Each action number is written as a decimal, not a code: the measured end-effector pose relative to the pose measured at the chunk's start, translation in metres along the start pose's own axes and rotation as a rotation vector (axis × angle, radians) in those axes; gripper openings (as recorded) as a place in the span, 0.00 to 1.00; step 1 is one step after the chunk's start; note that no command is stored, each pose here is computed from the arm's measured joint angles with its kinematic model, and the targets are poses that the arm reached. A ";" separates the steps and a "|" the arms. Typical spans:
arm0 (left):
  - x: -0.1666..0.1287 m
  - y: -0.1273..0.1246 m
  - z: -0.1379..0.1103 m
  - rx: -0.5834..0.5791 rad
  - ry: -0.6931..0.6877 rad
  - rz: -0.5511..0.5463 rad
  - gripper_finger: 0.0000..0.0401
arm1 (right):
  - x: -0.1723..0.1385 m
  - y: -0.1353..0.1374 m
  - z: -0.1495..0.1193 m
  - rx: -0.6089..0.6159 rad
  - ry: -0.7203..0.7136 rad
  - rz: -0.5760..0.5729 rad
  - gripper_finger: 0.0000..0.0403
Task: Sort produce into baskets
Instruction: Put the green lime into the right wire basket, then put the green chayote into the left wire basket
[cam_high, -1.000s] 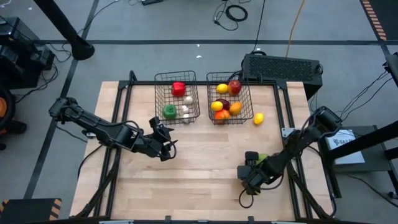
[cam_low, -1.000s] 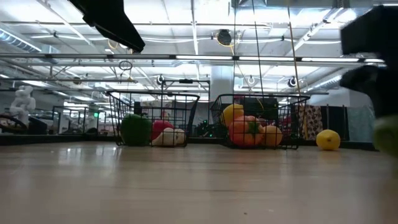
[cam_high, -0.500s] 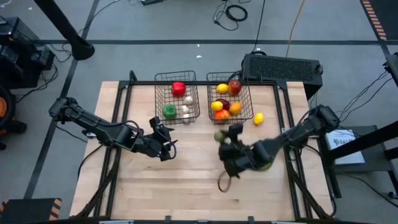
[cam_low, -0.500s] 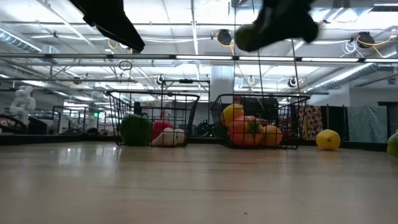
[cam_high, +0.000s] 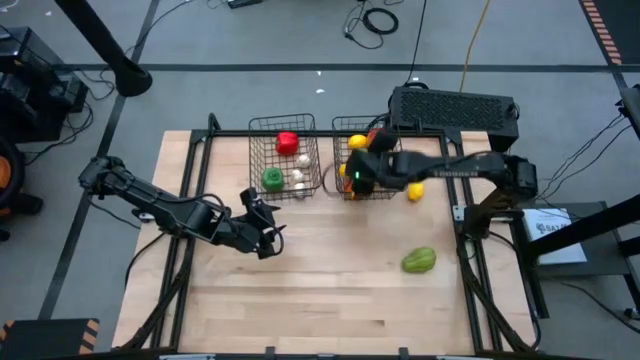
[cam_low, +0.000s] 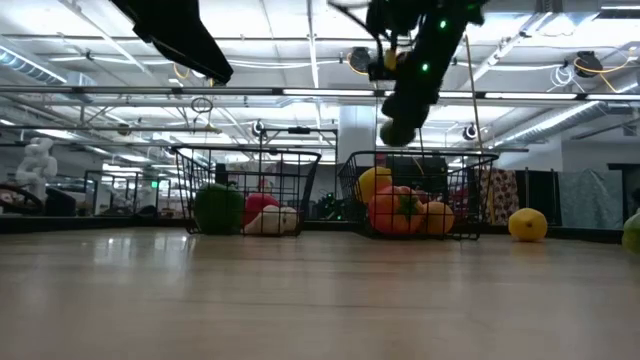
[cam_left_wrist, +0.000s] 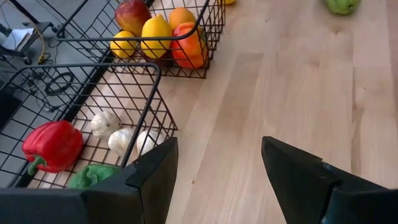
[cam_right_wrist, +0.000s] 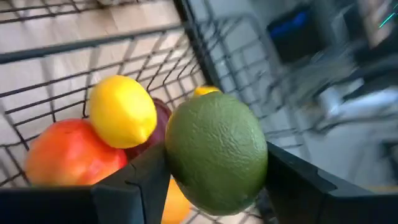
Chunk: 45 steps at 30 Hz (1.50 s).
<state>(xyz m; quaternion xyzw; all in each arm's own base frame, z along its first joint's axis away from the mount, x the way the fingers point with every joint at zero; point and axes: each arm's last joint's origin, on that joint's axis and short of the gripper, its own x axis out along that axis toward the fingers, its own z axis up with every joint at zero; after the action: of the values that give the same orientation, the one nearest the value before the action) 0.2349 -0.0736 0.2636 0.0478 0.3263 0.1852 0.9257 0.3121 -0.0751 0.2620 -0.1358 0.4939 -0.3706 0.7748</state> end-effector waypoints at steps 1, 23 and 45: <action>0.000 0.000 0.000 -0.001 0.000 -0.001 0.59 | 0.006 -0.007 0.000 0.034 0.016 0.023 0.53; 0.000 -0.001 0.000 -0.033 0.010 -0.039 0.59 | 0.061 -0.025 -0.026 0.276 0.046 0.106 0.64; 0.001 -0.002 0.000 -0.031 0.013 -0.040 0.59 | -0.087 -0.042 -0.079 0.438 0.001 0.115 0.54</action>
<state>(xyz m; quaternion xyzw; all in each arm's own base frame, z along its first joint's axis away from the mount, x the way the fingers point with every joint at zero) 0.2360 -0.0750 0.2626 0.0260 0.3302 0.1720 0.9277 0.2047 -0.0303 0.3066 0.0644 0.4091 -0.4244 0.8052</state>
